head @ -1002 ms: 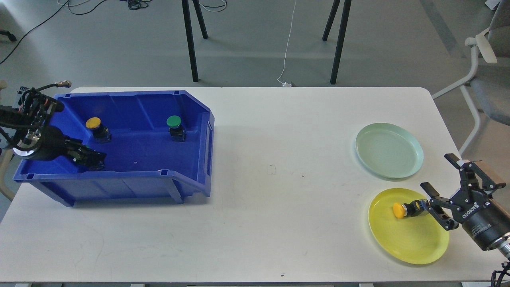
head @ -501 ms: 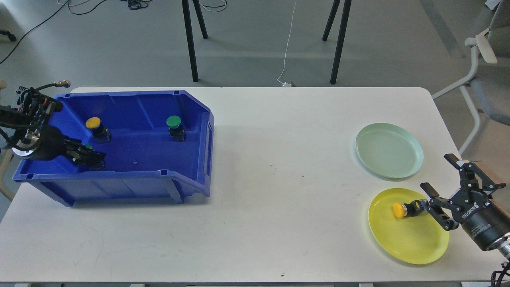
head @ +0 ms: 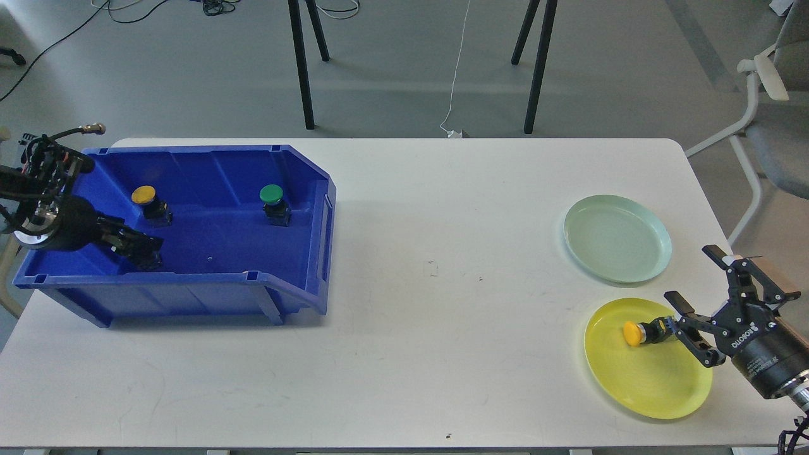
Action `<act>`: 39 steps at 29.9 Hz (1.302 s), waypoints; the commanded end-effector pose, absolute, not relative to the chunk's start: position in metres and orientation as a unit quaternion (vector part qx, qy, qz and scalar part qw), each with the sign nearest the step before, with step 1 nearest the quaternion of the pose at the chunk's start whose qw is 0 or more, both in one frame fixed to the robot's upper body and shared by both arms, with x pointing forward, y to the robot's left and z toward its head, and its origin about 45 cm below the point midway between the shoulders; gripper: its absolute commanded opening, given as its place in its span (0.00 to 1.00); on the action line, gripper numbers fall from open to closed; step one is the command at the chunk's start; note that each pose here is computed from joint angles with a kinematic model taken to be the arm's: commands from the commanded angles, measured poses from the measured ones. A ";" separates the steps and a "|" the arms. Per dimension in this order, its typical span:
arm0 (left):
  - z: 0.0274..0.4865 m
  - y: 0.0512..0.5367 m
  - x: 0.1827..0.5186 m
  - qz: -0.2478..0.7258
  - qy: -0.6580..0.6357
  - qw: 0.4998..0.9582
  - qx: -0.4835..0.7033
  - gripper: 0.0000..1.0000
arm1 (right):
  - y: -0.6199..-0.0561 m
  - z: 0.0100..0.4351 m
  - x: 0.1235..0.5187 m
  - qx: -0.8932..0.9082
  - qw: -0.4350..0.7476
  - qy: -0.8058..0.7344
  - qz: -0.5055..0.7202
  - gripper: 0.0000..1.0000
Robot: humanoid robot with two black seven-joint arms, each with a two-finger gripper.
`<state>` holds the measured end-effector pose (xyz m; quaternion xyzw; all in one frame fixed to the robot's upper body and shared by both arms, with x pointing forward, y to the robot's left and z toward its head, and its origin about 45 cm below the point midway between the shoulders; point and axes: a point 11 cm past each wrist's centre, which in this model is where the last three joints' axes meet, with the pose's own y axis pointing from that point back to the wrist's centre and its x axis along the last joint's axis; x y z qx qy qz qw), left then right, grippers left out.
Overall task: Pass button and place on color plate
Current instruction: 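Grasp the green button in the bin with the left gripper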
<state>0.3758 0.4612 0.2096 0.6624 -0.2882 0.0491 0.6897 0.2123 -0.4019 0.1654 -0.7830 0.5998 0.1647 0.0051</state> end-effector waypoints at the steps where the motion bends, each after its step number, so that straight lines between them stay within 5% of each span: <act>1: 0.209 0.466 0.375 0.052 -0.284 0.687 0.667 0.83 | -0.402 0.165 0.212 -0.783 0.006 0.600 0.165 0.93; 39: 0.200 0.462 0.373 0.044 -0.278 0.691 0.666 0.83 | -0.403 0.161 0.206 -0.780 0.001 0.602 0.173 0.93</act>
